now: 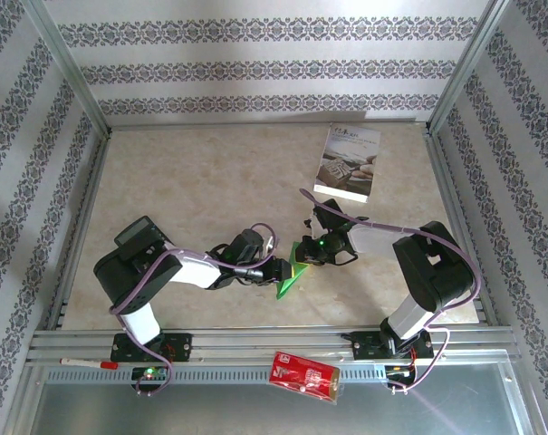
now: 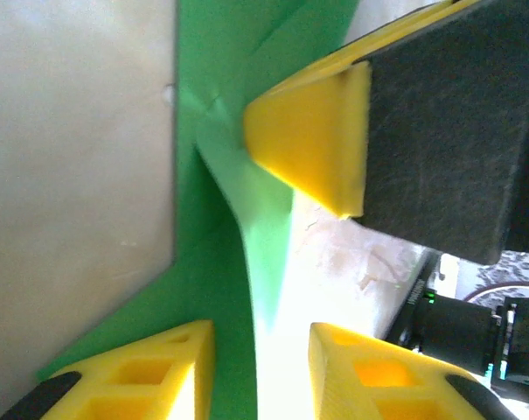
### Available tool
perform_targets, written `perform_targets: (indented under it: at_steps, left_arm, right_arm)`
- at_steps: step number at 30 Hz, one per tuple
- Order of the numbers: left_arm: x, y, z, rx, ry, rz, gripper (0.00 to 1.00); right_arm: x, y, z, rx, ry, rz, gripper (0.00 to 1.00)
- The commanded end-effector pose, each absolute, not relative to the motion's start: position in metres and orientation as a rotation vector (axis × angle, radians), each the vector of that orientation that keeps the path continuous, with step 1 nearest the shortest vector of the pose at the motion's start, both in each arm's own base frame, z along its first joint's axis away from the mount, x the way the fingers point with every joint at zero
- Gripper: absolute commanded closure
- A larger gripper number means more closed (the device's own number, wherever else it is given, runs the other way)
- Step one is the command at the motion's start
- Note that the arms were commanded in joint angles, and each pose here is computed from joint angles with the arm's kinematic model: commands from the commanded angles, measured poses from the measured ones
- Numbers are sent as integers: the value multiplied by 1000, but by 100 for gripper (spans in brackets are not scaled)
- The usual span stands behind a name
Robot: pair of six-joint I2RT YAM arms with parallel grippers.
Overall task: Fold a paper plane with a square sheet of paper (pick it up from the middle)
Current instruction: Fold the wing for the fifth time at the center of the table.
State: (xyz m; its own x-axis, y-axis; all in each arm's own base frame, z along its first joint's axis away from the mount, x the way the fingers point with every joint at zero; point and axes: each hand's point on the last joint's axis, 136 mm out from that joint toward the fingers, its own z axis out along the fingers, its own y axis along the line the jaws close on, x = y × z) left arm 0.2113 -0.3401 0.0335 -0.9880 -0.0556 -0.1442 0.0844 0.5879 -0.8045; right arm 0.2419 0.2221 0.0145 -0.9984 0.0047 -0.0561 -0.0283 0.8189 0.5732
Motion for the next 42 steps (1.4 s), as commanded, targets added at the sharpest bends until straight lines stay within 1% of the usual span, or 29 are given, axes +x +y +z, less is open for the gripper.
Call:
perform_targets:
  at_steps: [1, 7, 17, 21, 23, 29, 33, 38, 42]
  left_arm:
    - [201, -314, 17, 11, 2769, -1184, 65]
    - [203, -303, 35, -29, 2727, -1183, 67]
    - [202, -304, 50, 6, 2712, -1193, 68]
    - [200, -305, 48, 22, 2743, -1180, 69]
    - [202, -294, 41, -31, 2773, -1118, 71]
    - [204, -294, 38, -70, 2791, -1115, 71]
    - [206, -299, 36, -65, 2801, -1121, 76]
    - [208, -315, 44, -2, 2782, -1202, 85]
    - [212, -326, 58, 24, 2700, -1306, 86]
  right_arm:
    - [237, 213, 0, -19, 2979, 871, 84]
    - [237, 213, 0, -18, 2978, 877, 84]
    - [237, 214, 2, -22, 2967, 888, 84]
    - [238, 214, 5, -17, 2944, 904, 84]
    - [238, 215, 7, -20, 2933, 923, 84]
    - [238, 217, 11, -35, 2900, 957, 84]
    - [238, 218, 13, -44, 2879, 972, 84]
    - [239, 220, 17, -34, 2852, 997, 84]
    - [238, 219, 17, -26, 2847, 997, 84]
